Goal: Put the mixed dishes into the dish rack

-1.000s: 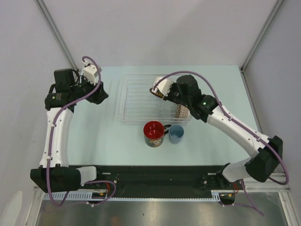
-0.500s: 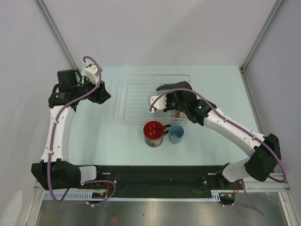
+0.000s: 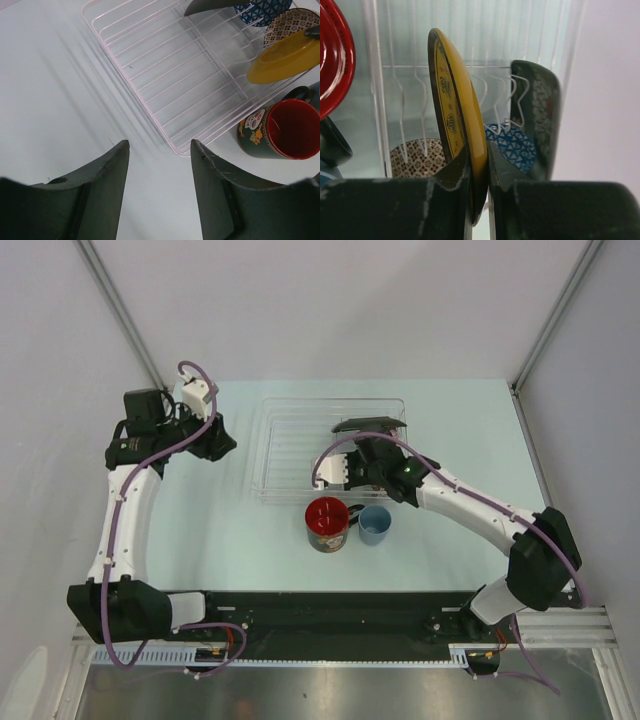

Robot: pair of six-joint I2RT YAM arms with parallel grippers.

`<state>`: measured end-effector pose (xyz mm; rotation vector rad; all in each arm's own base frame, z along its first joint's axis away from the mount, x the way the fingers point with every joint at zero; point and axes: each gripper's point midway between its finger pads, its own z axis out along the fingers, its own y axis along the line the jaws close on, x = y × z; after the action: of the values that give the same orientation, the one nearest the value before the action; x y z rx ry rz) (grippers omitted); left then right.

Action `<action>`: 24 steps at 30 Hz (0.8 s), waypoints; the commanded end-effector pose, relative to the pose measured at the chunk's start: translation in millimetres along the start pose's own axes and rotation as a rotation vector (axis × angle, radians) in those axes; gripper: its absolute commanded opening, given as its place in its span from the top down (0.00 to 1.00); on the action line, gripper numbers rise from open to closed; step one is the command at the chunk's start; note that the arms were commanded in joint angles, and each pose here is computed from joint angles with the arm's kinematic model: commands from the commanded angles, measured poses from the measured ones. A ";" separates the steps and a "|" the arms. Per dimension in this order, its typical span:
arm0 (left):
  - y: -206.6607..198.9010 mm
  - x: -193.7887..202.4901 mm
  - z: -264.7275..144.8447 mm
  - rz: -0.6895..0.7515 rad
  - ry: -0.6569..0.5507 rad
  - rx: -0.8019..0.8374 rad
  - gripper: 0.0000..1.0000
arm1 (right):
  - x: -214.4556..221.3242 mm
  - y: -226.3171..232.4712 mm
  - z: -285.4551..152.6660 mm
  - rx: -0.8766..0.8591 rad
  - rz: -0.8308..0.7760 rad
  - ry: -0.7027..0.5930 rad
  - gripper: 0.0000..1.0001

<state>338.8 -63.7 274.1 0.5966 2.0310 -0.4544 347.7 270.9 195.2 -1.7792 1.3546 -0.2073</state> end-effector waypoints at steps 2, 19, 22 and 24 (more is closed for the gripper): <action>-4.9 -10.3 -5.0 0.009 -0.045 0.018 0.43 | -2.4 -13.4 14.4 0.059 0.038 -0.029 1.00; -5.3 -6.0 -3.7 0.019 -0.044 0.020 0.43 | 21.8 2.7 31.2 0.020 0.145 0.039 1.00; -5.3 -7.2 -4.4 0.029 -0.049 0.016 0.43 | 28.7 11.6 29.6 0.001 0.188 0.080 1.00; -4.7 -7.9 -5.1 0.028 -0.050 0.013 0.43 | 31.5 18.9 27.7 -0.020 0.210 0.100 0.91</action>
<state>337.7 -64.5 267.4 0.5986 2.0386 -0.4645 360.7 267.0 152.6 -1.7161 1.5295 -0.1426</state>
